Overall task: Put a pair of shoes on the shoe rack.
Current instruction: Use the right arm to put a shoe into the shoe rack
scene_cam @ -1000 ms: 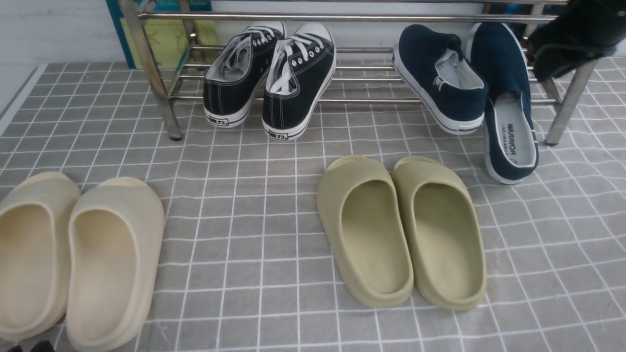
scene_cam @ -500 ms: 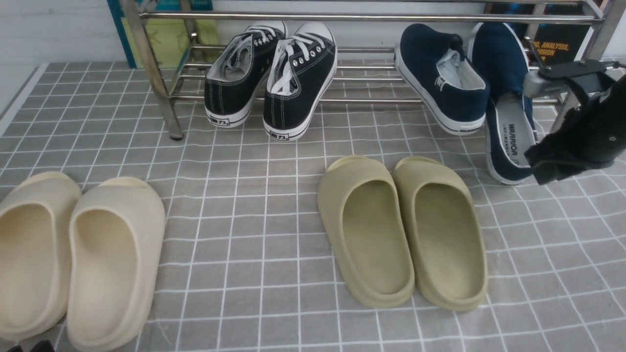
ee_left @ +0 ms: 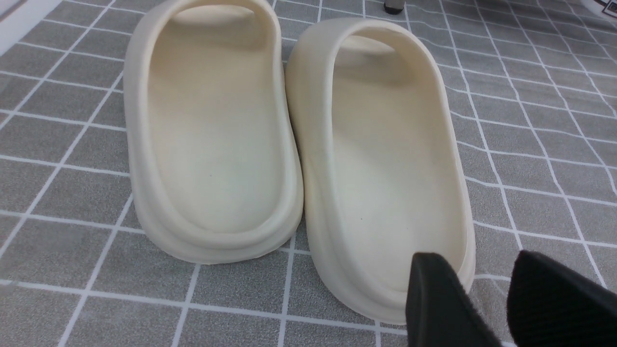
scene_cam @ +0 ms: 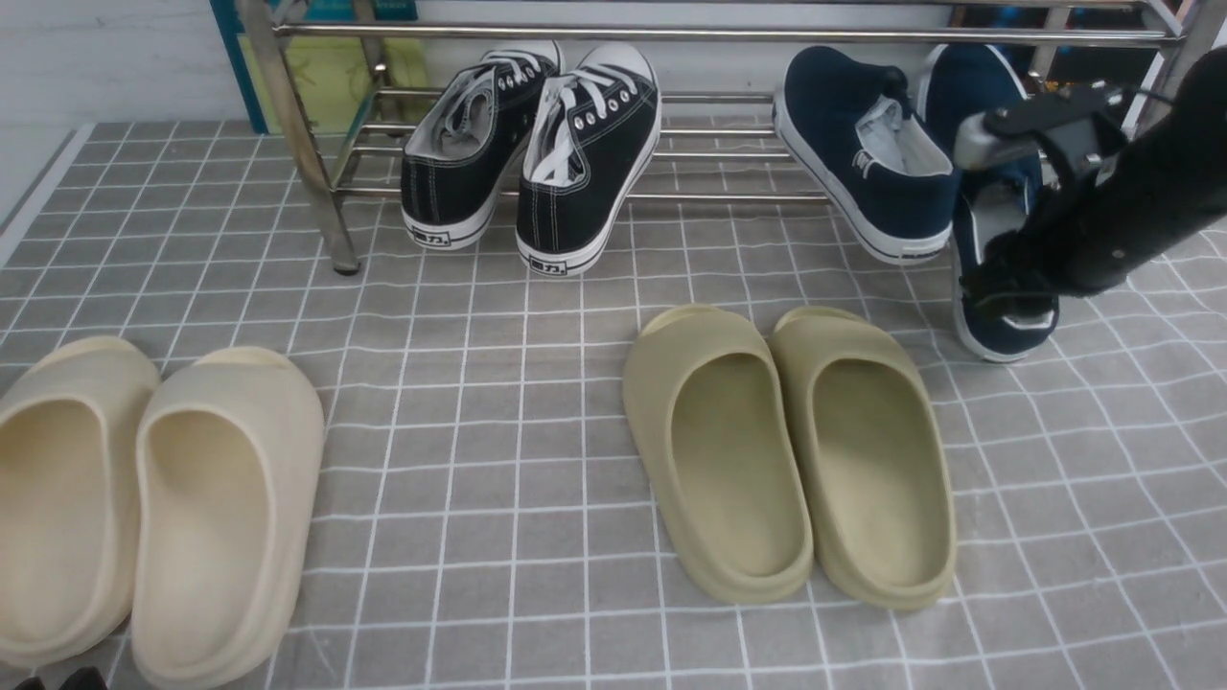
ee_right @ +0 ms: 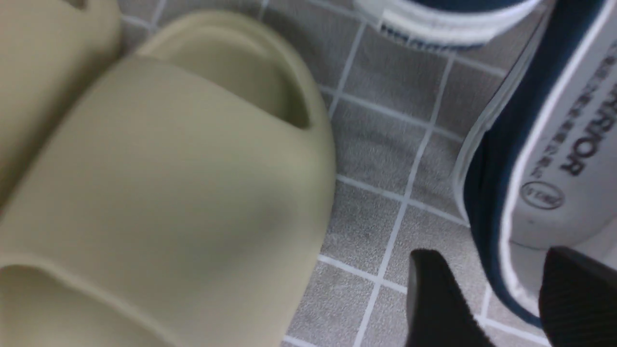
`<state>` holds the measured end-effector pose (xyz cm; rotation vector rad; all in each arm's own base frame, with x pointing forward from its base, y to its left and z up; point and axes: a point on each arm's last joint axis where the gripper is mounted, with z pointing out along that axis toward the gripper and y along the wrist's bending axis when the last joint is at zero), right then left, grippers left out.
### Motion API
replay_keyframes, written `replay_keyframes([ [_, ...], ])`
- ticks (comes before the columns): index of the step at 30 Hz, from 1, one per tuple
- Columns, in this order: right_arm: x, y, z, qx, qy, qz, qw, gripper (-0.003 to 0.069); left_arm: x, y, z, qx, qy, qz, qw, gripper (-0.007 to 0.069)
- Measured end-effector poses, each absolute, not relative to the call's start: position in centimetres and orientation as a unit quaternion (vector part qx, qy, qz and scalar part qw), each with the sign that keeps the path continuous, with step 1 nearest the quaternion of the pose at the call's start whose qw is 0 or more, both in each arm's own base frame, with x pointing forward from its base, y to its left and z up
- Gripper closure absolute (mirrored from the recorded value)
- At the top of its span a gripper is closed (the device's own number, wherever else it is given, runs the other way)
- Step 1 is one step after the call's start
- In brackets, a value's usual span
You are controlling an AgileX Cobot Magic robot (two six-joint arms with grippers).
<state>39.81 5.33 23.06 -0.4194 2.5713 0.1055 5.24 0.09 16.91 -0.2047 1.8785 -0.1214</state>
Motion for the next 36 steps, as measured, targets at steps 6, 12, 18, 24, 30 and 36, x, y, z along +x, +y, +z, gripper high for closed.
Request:
replay_keyframes([
  [6,40.9,5.3,20.9,-0.159,0.952,0.029,0.260,0.0356,5.2,0.1,16.9,-0.088,0.805,-0.052,0.584,0.0386],
  [12,41.3,5.2,20.5,-0.160,0.949,0.019,0.270,0.0580,5.2,0.1,16.9,-0.088,0.805,-0.052,0.584,0.0386],
  [18,41.6,5.0,21.3,-0.152,0.953,0.010,0.261,0.0603,5.2,0.1,16.9,-0.088,0.805,-0.052,0.584,0.0386],
  [24,42.5,5.2,24.6,-0.152,0.955,0.014,0.253,0.0603,5.2,0.1,16.9,-0.088,0.805,-0.052,0.584,0.0386],
  [30,43.7,5.2,27.7,-0.156,0.942,0.003,0.296,0.0603,5.2,0.1,16.9,-0.088,0.805,-0.052,0.584,0.0386],
  [36,44.6,5.1,28.1,-0.165,0.941,-0.013,0.296,0.0603,5.2,0.1,16.9,-0.088,0.805,-0.052,0.584,0.0386],
])
